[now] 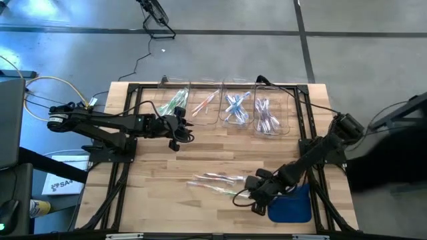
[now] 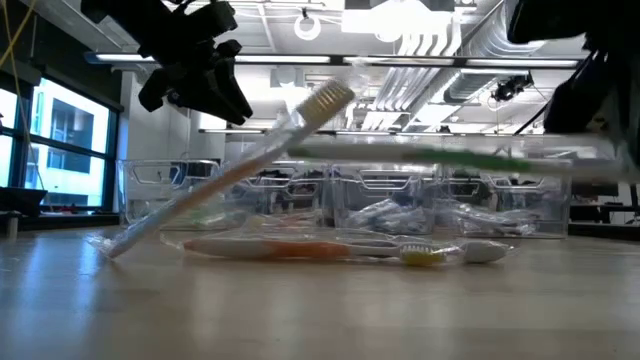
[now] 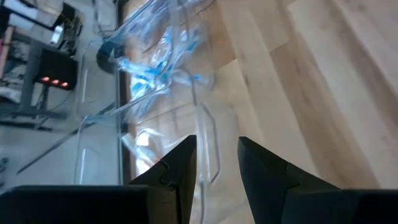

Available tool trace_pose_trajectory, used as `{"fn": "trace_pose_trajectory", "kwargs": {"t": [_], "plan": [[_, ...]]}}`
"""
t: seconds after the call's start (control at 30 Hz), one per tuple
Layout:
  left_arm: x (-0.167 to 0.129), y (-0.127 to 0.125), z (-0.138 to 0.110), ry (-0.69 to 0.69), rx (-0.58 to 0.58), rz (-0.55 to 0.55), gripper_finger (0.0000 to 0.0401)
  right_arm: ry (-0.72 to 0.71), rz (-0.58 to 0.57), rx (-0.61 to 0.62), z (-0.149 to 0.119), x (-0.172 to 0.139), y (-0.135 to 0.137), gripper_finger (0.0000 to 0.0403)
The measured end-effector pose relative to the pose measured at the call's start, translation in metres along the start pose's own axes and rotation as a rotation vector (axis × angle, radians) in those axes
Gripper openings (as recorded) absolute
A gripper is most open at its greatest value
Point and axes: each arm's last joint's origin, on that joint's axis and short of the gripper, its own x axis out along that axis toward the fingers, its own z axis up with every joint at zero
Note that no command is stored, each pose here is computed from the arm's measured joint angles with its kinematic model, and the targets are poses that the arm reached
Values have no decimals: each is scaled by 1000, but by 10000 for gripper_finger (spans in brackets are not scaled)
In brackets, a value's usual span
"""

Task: Pick & Place Toothbrushes
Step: Put the green toothbrush into the left transparent bin

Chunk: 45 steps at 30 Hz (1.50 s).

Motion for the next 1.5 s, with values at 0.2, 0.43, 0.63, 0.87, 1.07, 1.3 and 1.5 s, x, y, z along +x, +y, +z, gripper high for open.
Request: {"fn": "trace_pose_trajectory", "kwargs": {"t": [0.2, 0.43, 0.63, 0.87, 1.07, 1.3, 1.5], "plan": [[0, 2, -1, 44, 0, 59, 113, -92, 31, 8, 7, -25, 2, 6], [0, 2, -1, 44, 0, 59, 113, -228, -19, 18, 12, -48, -1, 6], [0, 2, -1, 44, 0, 59, 113, -359, -97, -39, 18, -58, -4, 6], [0, 4, 2, 8, -40, 84, 113, -433, -206, -108, 33, -58, -16, 6], [-2, 14, 14, -135, -166, 151, 113, -515, -326, -165, 50, -61, -29, 6], [-11, 63, 2, -228, -256, 134, 113, -585, -382, -202, 66, -88, -45, 6], [-3, 99, -28, -467, -397, -123, 113, -670, -426, -239, 79, -111, -55, 6]]}}
